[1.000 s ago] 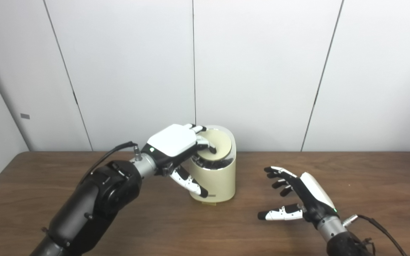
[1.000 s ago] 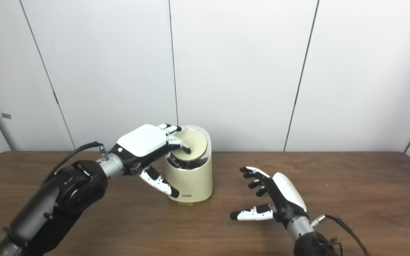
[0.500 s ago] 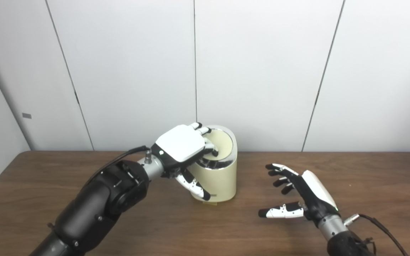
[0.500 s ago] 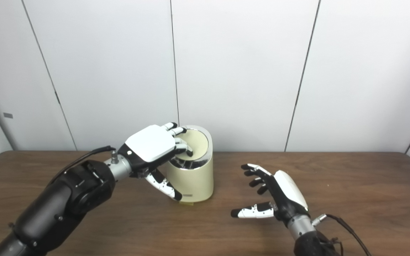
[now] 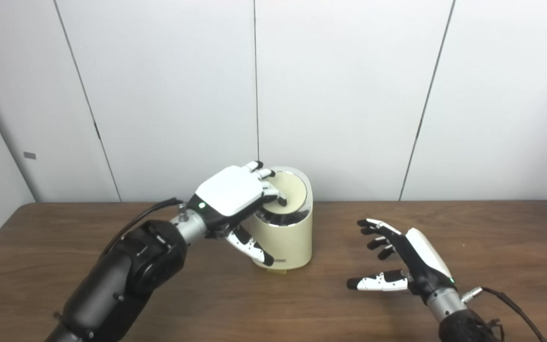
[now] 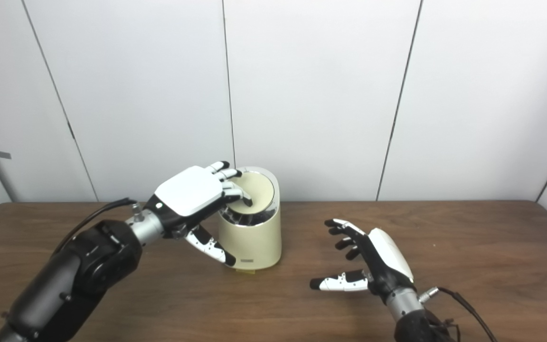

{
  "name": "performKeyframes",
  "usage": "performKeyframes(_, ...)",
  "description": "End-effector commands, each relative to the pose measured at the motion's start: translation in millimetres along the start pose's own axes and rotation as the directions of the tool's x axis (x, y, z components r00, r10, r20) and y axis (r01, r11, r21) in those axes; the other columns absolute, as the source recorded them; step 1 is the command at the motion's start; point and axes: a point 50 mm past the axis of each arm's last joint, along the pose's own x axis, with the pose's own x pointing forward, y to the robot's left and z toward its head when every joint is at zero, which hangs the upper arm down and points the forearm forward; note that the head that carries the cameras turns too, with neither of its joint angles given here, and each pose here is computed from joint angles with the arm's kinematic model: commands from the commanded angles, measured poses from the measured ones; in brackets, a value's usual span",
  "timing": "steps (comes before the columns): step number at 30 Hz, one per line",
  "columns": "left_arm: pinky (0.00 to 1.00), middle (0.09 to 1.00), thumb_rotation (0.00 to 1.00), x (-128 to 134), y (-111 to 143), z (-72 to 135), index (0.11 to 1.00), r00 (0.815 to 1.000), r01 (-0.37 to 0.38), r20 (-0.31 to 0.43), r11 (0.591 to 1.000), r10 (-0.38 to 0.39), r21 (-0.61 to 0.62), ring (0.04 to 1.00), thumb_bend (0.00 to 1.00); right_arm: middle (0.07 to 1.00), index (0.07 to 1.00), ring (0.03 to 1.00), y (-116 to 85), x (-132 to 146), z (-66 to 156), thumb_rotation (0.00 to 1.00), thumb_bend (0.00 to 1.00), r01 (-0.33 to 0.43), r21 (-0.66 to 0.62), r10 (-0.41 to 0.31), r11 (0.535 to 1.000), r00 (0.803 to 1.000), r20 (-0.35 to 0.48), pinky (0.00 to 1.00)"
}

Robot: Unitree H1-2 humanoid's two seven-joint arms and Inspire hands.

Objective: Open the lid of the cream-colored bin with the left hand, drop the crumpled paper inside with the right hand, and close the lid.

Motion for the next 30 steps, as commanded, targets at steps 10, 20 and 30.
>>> performKeyframes(10,0.85,0.954,0.34,-26.1,16.6,-20.8,0.923,0.915,-0.402,-0.238,0.805,0.327,-0.437,0.953,0.85,0.795,0.827,0.705,-17.1,7.4,12.6,0.3,0.86,0.066,-0.006,-0.065,0.998,0.995,0.078,0.58)
performKeyframes(20,0.72,0.86,0.37,-67.1,-63.0,-6.2,0.901,0.854,-0.518,-0.479,0.435,0.204,-0.737,0.834,0.85,0.801,0.827,0.718,-15.0,3.8,10.5,0.26,0.85,0.089,0.016,-0.09,0.996,0.992,0.09,0.6)
performKeyframes(30,0.64,0.797,0.31,-96.2,-123.1,7.8,0.843,0.839,-0.531,-0.535,0.368,0.101,-0.763,0.759,0.8,0.817,0.822,0.704,-5.5,-6.3,0.2,0.26,0.84,0.143,0.171,-0.158,0.975,0.984,0.081,0.58)
